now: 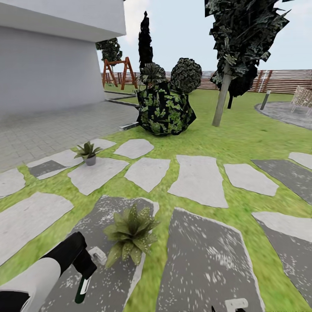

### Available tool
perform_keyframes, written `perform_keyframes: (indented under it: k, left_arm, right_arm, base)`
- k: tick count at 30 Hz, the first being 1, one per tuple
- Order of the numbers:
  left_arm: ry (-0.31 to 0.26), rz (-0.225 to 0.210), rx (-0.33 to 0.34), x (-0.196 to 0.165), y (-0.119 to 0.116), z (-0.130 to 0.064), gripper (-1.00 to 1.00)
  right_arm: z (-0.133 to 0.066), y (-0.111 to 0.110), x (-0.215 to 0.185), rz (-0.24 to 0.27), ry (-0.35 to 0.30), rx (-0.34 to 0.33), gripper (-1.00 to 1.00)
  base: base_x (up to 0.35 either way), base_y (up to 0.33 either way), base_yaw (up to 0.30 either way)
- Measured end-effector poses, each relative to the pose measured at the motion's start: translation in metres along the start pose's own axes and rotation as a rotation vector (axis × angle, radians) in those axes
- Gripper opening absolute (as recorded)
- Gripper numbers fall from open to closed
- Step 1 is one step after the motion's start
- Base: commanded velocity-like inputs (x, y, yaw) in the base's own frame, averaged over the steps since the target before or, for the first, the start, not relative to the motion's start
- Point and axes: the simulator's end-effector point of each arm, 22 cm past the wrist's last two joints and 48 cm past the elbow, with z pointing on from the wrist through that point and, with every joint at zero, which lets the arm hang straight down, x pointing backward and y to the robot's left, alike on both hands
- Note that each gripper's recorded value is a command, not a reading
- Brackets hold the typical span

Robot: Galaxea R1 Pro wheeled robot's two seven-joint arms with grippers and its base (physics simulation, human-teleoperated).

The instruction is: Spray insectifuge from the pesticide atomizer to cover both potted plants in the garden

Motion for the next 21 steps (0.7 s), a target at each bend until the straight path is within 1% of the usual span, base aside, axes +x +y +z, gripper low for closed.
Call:
perform_keyframes:
  k: [3, 8, 13, 15, 19, 21]
  left_arm:
    - [0.002, -0.002, 0.002, 0.0014, 0.0003, 0.0003, -1.00]
    - [0.006, -0.005, 0.007, 0.0030, -0.0014, 0.0016, -1.00]
    - [-0.004, -0.006, 0.009, -0.0014, -0.0024, 0.0000, -1.00]
    - [-0.006, -0.005, 0.010, -0.0027, -0.0035, -0.0001, -1.00]
    - [-0.007, -0.003, 0.011, -0.0030, -0.0037, -0.0004, -1.00]
    - [-0.007, 0.000, 0.011, -0.0029, -0.0039, -0.0001, -1.00]
  right_arm:
    - [0.0000, 0.0000, 0.0001, 0.000, 0.000, 0.000, 1.00]
    - [0.0000, 0.0000, 0.0000, 0.001, 0.000, 0.000, 1.00]
    - [0.0000, 0.0000, 0.0002, 0.002, 0.001, 0.000, 1.00]
    - [0.0000, -0.0002, 0.0000, 0.002, 0.000, 0.001, 1.00]
    - [-0.0001, -0.0003, 0.0000, 0.003, 0.000, 0.001, 1.00]
    - [-0.0001, -0.0003, 0.0000, 0.002, 0.000, 0.001, 1.00]
  base:
    - [0.000, 0.052, -0.006]
    - [0.000, 0.282, 0.000]
    - [0.017, 0.301, -0.004]
    - [0.098, 0.302, -0.144]
    - [0.139, 0.300, -0.243]
    - [0.093, 0.173, -0.248]
